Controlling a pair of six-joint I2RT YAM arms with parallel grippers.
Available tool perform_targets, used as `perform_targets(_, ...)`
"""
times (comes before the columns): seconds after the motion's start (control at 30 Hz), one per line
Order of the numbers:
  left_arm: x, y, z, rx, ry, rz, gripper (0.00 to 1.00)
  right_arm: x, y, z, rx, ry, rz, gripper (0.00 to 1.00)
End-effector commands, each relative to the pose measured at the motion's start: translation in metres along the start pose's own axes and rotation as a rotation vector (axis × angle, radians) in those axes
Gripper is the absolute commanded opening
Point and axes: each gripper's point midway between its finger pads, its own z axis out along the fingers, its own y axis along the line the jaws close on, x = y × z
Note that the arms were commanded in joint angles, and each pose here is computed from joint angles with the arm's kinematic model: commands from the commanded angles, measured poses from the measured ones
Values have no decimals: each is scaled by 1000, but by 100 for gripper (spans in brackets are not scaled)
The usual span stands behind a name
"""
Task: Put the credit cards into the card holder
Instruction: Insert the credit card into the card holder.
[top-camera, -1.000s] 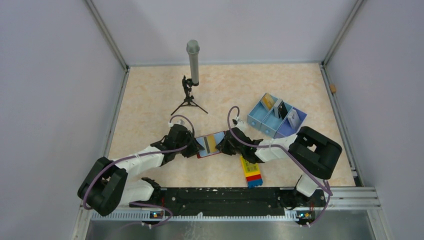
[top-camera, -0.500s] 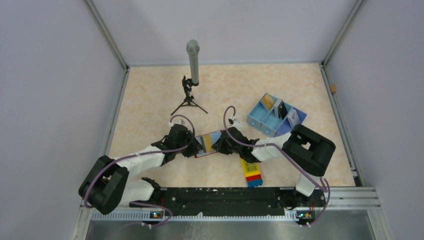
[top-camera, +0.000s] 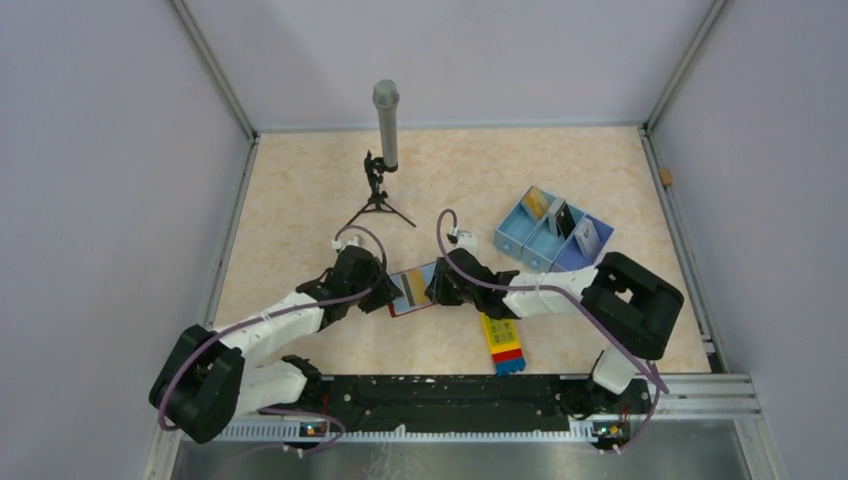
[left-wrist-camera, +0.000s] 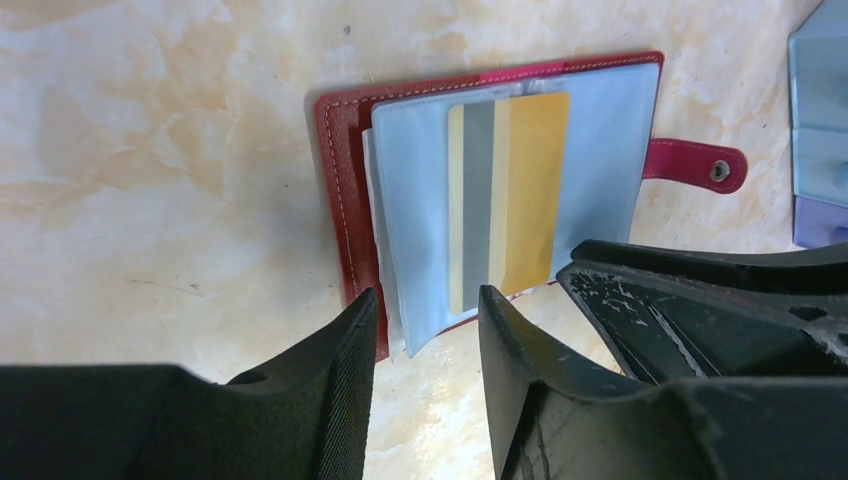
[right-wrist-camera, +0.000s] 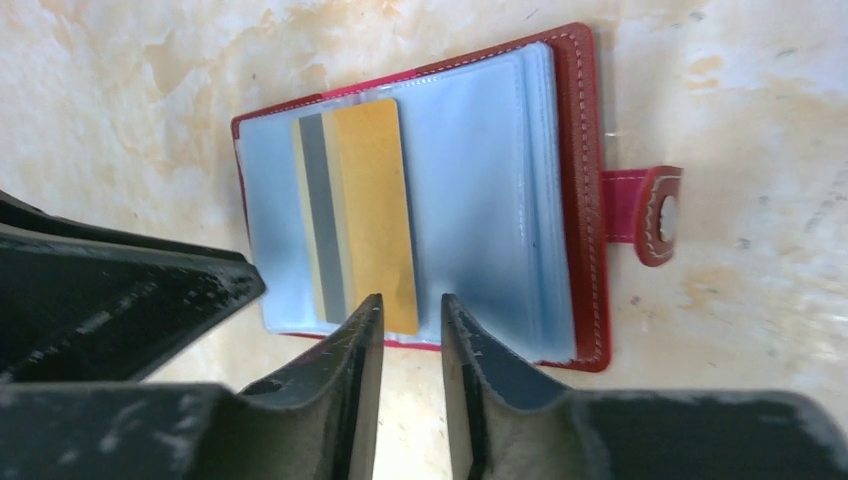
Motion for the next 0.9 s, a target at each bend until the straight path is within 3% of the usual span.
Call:
perform_targets(0.0,-25,-10,-14,-17,-85,66,45,-31,11,-22,44,-58,-145,32)
perform_targets(0.1,-27,-6,-15,-40,-96,71,48,-39,17,-24,37,-65,-192,42)
perform_targets(0.2,-28,-2,-12,-58,-97,70,51,-41,19,-15,2,-31,-205,45)
perform_targets(0.4,-28,1,-3,-76,-88,50,51,-29,18,10,-19,81,-235,46)
perform_targets(0.67,-25,5,7,-74,-80,34,47,-23,19,24,-21,117,-250,47)
perform_targets(0.87,-25,9,13,-88,-77,39,41,-19,24,29,-46,136,-252,40)
